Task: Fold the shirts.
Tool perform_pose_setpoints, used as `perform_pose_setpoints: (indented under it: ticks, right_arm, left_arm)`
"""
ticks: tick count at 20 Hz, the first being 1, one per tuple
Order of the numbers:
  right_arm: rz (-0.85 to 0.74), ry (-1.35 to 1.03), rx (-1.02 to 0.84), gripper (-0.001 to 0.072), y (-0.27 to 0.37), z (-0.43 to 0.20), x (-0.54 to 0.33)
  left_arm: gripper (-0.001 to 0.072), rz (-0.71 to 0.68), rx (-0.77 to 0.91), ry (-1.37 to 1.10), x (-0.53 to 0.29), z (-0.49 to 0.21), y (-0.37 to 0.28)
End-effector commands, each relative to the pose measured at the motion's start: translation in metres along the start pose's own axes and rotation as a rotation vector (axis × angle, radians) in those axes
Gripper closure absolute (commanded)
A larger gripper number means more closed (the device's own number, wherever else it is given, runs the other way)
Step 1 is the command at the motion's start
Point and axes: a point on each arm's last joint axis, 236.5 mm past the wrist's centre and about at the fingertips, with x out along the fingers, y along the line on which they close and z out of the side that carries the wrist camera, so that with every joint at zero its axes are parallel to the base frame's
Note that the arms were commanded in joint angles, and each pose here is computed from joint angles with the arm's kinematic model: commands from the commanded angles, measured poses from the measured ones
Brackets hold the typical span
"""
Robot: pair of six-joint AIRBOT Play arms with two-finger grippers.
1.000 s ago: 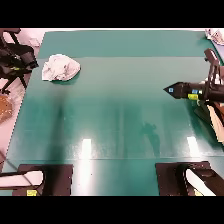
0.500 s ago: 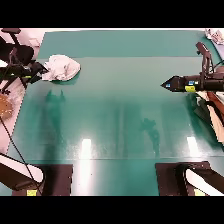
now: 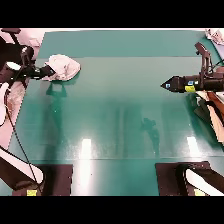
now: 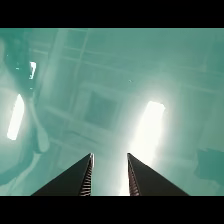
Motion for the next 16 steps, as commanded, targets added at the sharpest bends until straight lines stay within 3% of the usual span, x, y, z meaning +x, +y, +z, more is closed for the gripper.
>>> perform_pose_setpoints:
  ticks: [1, 2, 4, 8, 13, 16]
  right_arm:
    - [0.003, -0.009, -0.003, 0.0445, 0.003, 0.001, -0.003]
    - [0.001, -0.018, -0.009, 0.0444, 0.005, 0.002, -0.006]
    - [-0.001, -0.041, -0.026, 0.0445, 0.01, 0.005, -0.014]
    - [-0.035, -0.083, -0.068, 0.0446, 0.013, 0.009, -0.029]
    - [-0.027, -0.071, -0.046, 0.0445, 0.01, 0.008, -0.023]
    - [0.039, -0.112, 0.104, 0.0445, 0.02, 0.02, -0.019]
  left_arm:
    - [0.0024, -0.006, 0.062, 0.019, 0.017, -0.01, -0.012]
    - [0.0211, -0.013, 0.067, 0.026, 0.02, -0.013, -0.017]
    - [0.0689, -0.029, 0.076, 0.024, 0.02, -0.01, -0.027]
    - [0.0684, -0.141, 0.123, 0.072, -0.014, 0.009, -0.068]
    - [0.0684, -0.224, 0.121, -0.107, -0.143, 0.082, -0.142]
    - [0.0684, -0.475, 0.018, -0.318, -0.258, 0.128, -0.23]
